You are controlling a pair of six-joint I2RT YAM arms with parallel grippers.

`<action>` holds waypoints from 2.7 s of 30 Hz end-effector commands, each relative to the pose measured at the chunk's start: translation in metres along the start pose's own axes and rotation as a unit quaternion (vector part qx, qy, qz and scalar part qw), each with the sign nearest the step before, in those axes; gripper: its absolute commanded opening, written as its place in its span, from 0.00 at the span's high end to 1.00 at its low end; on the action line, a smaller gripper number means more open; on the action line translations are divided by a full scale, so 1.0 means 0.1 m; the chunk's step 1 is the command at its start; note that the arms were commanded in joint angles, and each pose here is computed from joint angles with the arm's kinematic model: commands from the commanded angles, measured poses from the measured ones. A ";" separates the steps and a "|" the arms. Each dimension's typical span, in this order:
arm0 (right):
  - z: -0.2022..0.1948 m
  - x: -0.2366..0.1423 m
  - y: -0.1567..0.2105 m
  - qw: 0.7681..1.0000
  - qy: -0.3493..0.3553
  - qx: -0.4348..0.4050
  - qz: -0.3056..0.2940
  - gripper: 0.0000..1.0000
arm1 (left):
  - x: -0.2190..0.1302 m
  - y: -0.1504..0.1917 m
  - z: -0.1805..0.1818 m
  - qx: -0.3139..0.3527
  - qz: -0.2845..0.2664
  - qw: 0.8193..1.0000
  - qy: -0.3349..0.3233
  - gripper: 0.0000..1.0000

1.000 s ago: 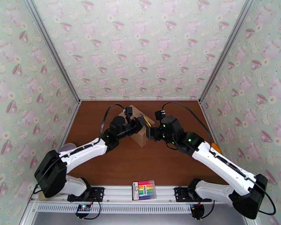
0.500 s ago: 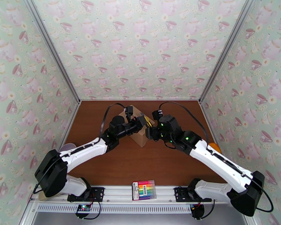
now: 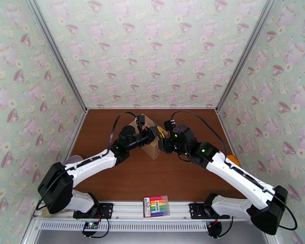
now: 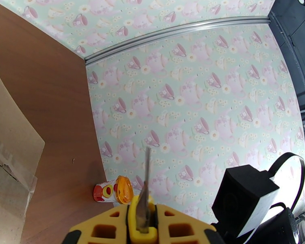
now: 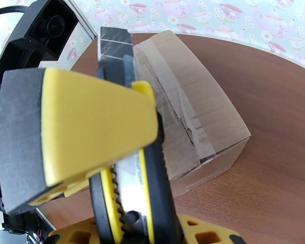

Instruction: Unpack the express box

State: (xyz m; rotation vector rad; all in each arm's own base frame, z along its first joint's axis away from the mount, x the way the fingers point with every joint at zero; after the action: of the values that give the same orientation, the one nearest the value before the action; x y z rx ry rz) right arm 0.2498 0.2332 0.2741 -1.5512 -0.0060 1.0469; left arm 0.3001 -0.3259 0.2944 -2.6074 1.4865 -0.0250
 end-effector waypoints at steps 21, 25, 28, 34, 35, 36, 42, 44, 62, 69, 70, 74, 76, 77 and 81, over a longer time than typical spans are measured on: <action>-0.28 -0.07 0.05 0.996 0.089 0.017 0.020 1.00 | -0.07 -0.12 -0.13 0.018 -0.015 1.000 -0.015 0.52; -0.30 -0.03 0.09 0.995 0.098 0.019 0.029 1.00 | -0.12 -0.13 -0.15 0.022 -0.016 0.999 -0.020 0.46; -0.36 -0.01 0.14 0.992 0.116 0.018 0.041 1.00 | -0.22 -0.14 -0.12 0.027 -0.019 0.999 -0.038 0.45; -0.47 0.09 0.21 0.989 0.141 0.023 0.049 1.00 | -0.63 -0.41 0.10 0.064 -0.051 0.986 -0.143 0.43; -0.52 0.11 0.22 0.988 0.145 0.027 0.050 1.00 | -0.71 -0.51 0.11 0.073 -0.065 0.981 -0.167 0.43; -0.57 0.14 0.22 0.987 0.149 0.031 0.050 1.00 | -0.78 -0.59 0.20 0.077 -0.073 0.975 -0.196 0.44; -1.04 0.39 0.19 0.980 0.181 0.070 0.040 1.00 | -1.12 -0.98 0.63 0.065 -0.131 0.950 -0.277 0.50; -1.23 0.49 0.17 0.977 0.193 0.086 0.033 1.00 | -1.22 -1.08 0.83 0.049 -0.150 0.942 -0.295 0.50; -1.81 1.44 -0.05 0.971 0.188 0.144 -0.013 1.00 | -0.96 -1.94 1.49 0.014 -0.185 0.931 -0.314 0.53; -1.68 1.43 0.14 0.968 0.176 0.178 -0.015 1.00 | -0.80 -1.94 1.58 0.011 -0.170 0.934 -0.313 0.54; -1.65 1.43 0.17 0.968 0.177 0.179 -0.014 1.00 | -0.78 -1.93 1.58 0.012 -0.167 0.935 -0.312 0.54; -1.47 1.38 0.25 0.967 0.181 0.179 -0.011 1.00 | -0.69 -1.89 1.59 0.016 -0.157 0.936 -0.314 0.54; -1.40 1.33 0.32 0.963 0.189 0.190 -0.011 1.00 | -0.64 -1.88 1.60 0.018 -0.152 0.937 -0.315 0.54; -1.37 1.30 0.37 0.961 0.191 0.200 -0.011 1.00 | -0.61 -1.87 1.61 0.019 -0.149 0.937 -0.316 0.54; -1.25 1.12 0.57 0.949 0.204 0.238 -0.023 1.00 | -0.48 -1.80 1.61 0.022 -0.133 0.940 -0.313 0.54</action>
State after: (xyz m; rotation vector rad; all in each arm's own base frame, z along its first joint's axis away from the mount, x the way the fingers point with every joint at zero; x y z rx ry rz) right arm 0.3732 0.1852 0.1402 -1.3556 0.4428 0.7048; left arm 0.4392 -0.1614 0.1579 -2.4401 0.8396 0.7081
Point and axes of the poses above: each hand's point on the last joint's axis, 136 mm out from that joint toward the fingers, its own x axis out along the fingers, its own z axis along the line the jaws close on, y = z × x, the point moved 3 cm from there along -x, back along the fingers, and after that the axes turned 14 degrees about -x, right-handed, at the moved point
